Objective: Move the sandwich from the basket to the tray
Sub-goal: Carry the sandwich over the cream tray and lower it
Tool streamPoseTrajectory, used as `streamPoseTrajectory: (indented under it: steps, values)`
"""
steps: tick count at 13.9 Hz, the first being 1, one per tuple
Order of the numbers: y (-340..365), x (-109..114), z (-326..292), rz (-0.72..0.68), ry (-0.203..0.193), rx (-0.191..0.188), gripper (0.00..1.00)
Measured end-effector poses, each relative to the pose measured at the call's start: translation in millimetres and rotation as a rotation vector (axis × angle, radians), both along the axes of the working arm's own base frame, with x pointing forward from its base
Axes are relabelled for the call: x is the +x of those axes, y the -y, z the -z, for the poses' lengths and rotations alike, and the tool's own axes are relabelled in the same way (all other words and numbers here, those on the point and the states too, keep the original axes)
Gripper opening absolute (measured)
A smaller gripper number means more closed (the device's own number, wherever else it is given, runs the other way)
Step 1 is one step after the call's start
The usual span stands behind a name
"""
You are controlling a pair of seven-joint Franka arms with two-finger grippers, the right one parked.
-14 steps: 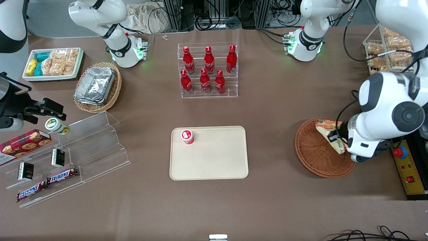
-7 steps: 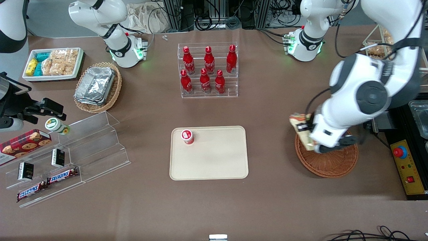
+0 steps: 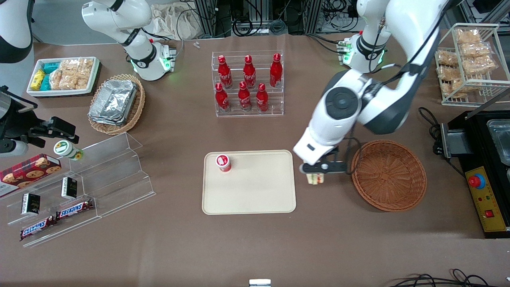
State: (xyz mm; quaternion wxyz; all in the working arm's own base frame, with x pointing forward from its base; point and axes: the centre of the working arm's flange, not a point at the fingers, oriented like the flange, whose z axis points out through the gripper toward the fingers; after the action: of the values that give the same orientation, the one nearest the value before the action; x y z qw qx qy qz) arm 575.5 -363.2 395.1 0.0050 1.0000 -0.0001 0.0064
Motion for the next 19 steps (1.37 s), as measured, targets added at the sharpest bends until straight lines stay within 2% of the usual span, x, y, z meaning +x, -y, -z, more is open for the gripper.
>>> streamPoseTrajectory:
  steps: [2, 5, 9, 12, 14, 15, 16, 19]
  values:
    - [21.5, -3.8, 36.8, 0.03, 0.008, 0.009, 0.15]
    - [45.4, -9.6, 88.7, 0.085, 0.003, -0.005, 0.15]
    - [60.3, -17.8, 140.6, 0.12, -0.029, -0.021, 0.15]
    - [59.3, -16.9, 153.8, 0.119, -0.042, -0.021, 0.15]
    - [59.2, -17.2, 156.0, 0.118, -0.045, -0.021, 0.25]
    - [59.2, -17.4, 157.2, 0.118, -0.047, -0.021, 0.25]
    - [59.1, -17.5, 158.4, 0.111, -0.049, -0.02, 0.31]
    - [58.9, -17.2, 159.4, 0.06, -0.052, -0.02, 0.6]
